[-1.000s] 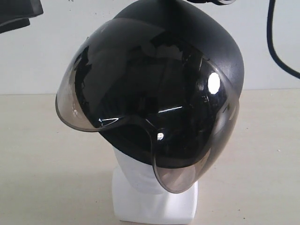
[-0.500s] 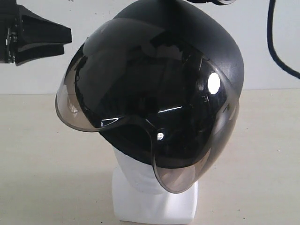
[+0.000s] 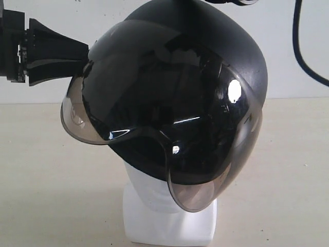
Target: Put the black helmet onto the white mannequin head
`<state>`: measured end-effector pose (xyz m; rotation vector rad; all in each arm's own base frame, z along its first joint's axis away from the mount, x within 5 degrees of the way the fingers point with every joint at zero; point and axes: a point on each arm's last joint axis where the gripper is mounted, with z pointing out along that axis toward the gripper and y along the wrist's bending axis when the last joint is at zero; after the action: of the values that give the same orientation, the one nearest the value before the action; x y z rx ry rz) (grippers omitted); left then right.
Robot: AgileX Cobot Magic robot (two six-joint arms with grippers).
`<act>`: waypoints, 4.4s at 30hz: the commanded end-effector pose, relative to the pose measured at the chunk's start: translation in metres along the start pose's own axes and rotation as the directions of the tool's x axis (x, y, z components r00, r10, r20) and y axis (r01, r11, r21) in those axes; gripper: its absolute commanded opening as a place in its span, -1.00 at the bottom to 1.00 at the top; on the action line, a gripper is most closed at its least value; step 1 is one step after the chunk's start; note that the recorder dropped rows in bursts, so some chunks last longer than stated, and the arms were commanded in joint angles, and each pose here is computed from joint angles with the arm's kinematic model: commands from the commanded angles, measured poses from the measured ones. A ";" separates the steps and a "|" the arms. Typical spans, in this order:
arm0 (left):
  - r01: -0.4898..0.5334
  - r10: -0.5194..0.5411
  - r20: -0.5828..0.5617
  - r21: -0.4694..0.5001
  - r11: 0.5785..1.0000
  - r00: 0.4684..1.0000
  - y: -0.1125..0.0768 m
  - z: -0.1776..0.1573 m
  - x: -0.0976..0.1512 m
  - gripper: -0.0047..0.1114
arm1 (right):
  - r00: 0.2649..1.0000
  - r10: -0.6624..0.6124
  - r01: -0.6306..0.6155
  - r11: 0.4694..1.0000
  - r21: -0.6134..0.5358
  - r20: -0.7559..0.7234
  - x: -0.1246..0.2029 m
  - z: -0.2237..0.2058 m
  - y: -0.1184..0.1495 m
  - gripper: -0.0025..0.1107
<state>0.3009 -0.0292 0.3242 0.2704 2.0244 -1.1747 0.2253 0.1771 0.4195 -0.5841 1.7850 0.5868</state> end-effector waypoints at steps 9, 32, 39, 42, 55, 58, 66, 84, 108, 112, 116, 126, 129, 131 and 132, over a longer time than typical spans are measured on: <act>0.058 -0.058 -0.043 0.009 0.998 0.997 0.016 0.015 0.005 0.02 | 0.993 -0.014 0.012 1.000 -0.015 -0.121 0.016 0.007 0.001 -0.96; 0.094 -0.092 -0.029 0.128 0.987 0.995 0.006 0.014 0.003 -0.08 | 0.993 -0.014 0.012 1.000 -0.015 -0.121 0.016 0.007 0.001 -0.96; 0.113 -0.104 -0.093 0.101 0.988 0.990 0.019 0.021 0.012 -0.28 | 0.993 -0.014 0.012 1.000 -0.015 -0.121 0.016 0.007 0.001 -0.96; 0.129 -0.119 -0.106 0.096 0.987 0.987 0.024 0.023 0.015 -0.53 | 0.993 -0.014 0.012 1.000 -0.015 -0.121 0.016 0.007 0.001 -0.96; 0.145 -0.134 -0.133 0.076 0.987 0.982 0.031 0.022 0.027 -0.84 | 0.998 -0.046 0.045 0.999 -0.017 -0.044 -0.012 -0.002 0.004 -0.96; 0.164 -0.154 -0.142 0.068 0.984 0.978 0.035 0.021 0.037 -0.84 | 0.997 -0.064 0.064 0.998 -0.021 -0.039 -0.022 -0.008 0.005 -0.96; 0.217 -0.203 -0.187 0.059 0.974 0.961 0.043 0.023 0.067 -0.84 | 0.995 -0.094 0.094 0.995 -0.012 -0.034 -0.029 -0.012 0.005 -0.96; 0.234 -0.219 -0.205 0.056 0.970 0.954 0.045 0.023 0.080 -0.84 | 0.993 -0.102 0.101 0.995 -0.018 -0.058 -0.027 -0.012 0.006 -0.96; 0.223 -0.213 -0.142 0.056 0.973 0.967 0.046 0.017 0.059 -0.09 | 0.992 -0.117 0.117 0.993 -0.010 -0.053 -0.027 -0.012 0.005 -0.96; 0.217 -0.213 -0.121 0.023 0.976 0.970 0.051 0.005 0.057 -0.09 | 0.991 -0.122 0.122 0.992 -0.008 -0.056 -0.027 -0.012 0.004 -0.96; 0.181 -0.179 -0.086 0.015 0.983 0.980 0.042 -0.005 0.051 -0.09 | 0.990 -0.128 0.128 0.992 -0.004 -0.057 -0.027 -0.012 0.004 -0.96; 0.075 -0.074 -0.036 0.021 0.997 0.997 0.013 -0.018 0.034 -0.17 | 0.987 -0.146 0.146 0.989 0.002 -0.072 -0.026 -0.012 0.003 -0.96; 0.031 -0.034 0.053 0.052 0.998 0.998 -0.003 -0.024 0.010 -0.47 | 0.982 -0.163 0.164 0.986 0.003 -0.090 -0.024 -0.012 0.003 -0.96; -0.037 0.025 0.135 0.082 0.996 0.991 -0.015 -0.028 -0.010 -0.72 | 0.975 -0.197 0.199 0.980 0.009 -0.106 -0.023 -0.012 0.002 -0.96; -0.076 0.059 0.173 0.092 0.993 0.983 -0.022 -0.031 -0.020 -0.85 | 0.972 -0.206 0.208 0.978 0.010 -0.112 -0.023 -0.013 0.002 -0.96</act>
<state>0.2840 -0.0129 0.3290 0.2489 1.9455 -1.2288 0.2218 0.1737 0.4436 -0.7547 1.8117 0.4405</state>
